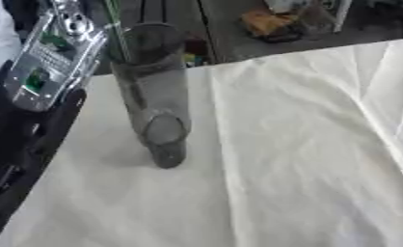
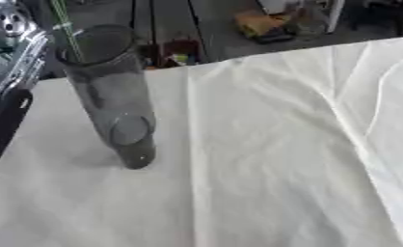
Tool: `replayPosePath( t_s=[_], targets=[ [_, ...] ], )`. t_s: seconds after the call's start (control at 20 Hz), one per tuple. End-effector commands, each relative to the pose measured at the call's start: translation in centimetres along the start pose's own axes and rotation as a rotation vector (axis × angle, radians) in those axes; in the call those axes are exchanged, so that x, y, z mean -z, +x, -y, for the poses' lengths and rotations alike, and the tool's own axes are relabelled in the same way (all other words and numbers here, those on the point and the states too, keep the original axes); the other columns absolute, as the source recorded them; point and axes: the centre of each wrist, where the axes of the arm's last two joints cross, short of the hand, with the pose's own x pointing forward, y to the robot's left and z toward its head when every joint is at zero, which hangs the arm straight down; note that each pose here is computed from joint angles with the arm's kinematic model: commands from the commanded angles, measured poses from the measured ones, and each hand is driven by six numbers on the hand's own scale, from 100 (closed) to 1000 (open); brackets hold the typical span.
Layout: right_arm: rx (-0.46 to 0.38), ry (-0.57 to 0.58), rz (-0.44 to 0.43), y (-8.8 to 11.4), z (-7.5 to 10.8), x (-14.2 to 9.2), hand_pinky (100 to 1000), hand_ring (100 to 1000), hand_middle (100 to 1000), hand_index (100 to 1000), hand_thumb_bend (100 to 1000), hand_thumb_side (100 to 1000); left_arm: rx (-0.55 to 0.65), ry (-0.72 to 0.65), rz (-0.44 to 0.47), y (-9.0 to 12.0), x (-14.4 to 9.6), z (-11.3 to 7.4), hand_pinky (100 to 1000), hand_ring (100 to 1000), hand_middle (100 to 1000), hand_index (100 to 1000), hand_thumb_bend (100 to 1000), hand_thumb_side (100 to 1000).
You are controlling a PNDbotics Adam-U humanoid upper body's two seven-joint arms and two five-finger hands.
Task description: Arrange flowers into the vase.
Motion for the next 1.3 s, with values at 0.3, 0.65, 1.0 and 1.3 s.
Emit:
replayPosePath(
  t_s=[0.3,0.65,1.0,1.3],
  targets=[
    [0.006,-0.019,0.031,0.3,0.0,0.5,726,780,533,839,100,1000,0.044,-0.022,0.047,0.7,-0.1,-0.9,100,190,200,339,100,589],
    [0.004,-0.021,0.029,0.3,0.1,0.5,725,779,532,839,100,1000,0.118,-0.082,0.044,0.7,-0.4,-1.3,105,368,358,493,100,582],
    [0.004,-0.022,0.028,0.3,0.1,0.4,725,780,532,839,100,1000,0.163,-0.119,0.030,0.7,-0.6,-1.5,134,413,391,537,100,591],
    [0.007,-0.024,0.030,0.3,0.0,0.5,724,780,532,838,100,1000,0.168,-0.126,0.027,0.5,-0.8,-1.5,168,465,442,567,100,601]
  ],
)
